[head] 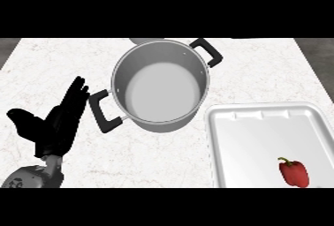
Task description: Pick the bell pepper from the tray and place it in the pot
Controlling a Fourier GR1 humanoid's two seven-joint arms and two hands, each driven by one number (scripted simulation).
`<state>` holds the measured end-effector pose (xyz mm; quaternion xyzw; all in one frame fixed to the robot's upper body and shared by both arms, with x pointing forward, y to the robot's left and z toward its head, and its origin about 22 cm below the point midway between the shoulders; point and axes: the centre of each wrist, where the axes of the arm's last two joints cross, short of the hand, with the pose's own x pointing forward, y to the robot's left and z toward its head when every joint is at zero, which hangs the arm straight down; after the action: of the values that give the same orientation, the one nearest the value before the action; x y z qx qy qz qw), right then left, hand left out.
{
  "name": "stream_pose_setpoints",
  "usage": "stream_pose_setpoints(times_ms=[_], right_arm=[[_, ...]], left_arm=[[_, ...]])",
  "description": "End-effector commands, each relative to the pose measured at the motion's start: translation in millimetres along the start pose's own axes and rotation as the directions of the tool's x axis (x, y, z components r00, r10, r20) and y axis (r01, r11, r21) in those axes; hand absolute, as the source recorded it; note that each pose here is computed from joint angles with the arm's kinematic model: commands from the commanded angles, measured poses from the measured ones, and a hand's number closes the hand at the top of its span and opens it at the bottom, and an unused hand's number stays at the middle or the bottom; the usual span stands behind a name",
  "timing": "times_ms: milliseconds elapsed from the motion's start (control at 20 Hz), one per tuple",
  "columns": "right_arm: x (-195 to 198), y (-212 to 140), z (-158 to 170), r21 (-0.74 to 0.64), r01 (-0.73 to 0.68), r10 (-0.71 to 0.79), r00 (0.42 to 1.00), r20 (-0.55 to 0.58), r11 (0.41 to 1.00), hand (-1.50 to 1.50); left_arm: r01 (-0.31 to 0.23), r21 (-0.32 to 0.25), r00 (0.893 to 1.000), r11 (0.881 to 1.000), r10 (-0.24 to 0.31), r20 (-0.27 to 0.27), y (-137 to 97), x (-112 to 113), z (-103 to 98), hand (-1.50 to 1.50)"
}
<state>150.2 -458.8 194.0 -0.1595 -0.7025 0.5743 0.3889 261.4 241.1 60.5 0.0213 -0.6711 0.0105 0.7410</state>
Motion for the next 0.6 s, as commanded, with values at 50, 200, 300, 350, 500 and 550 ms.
stream_pose_setpoints(times_ms=[50, 200, 300, 350, 500, 550], right_arm=[[18, 14, -5, 0.121, 0.011, 0.0, 0.996, -0.086, 0.993, -1.5], [31, 16, -4, 0.127, 0.032, -0.017, 0.993, -0.119, 0.991, -1.5], [16, 27, -6, 0.14, 0.039, -0.017, 0.988, -0.155, 0.989, -1.5], [29, 43, -19, 0.157, 0.021, 0.002, 0.989, -0.149, 0.987, -1.5], [30, 35, -24, 0.191, 0.008, 0.028, 0.982, -0.185, 0.982, -1.5], [12, 32, -11, 0.217, -0.021, 0.066, 0.978, -0.2, 0.976, -1.5]], left_arm=[[-0.006, -0.021, 1.0, 1.0, 0.006, -0.004, -6, 13, 0, 0.0], [-0.003, -0.025, 1.0, 1.0, 0.004, 0.006, 2, 15, 4, 0.0], [-0.01, -0.045, 1.0, 0.999, 0.01, -0.018, -16, -7, 4, 0.0], [0.001, -0.037, 1.0, 0.999, 0.0, 0.008, -13, 8, 1, 0.0], [0.002, -0.032, 1.0, 0.999, -0.002, -0.015, -9, 3, -4, 0.0], [0.005, -0.033, 1.0, 0.999, -0.005, 0.005, -12, -1, -7, 0.0]])
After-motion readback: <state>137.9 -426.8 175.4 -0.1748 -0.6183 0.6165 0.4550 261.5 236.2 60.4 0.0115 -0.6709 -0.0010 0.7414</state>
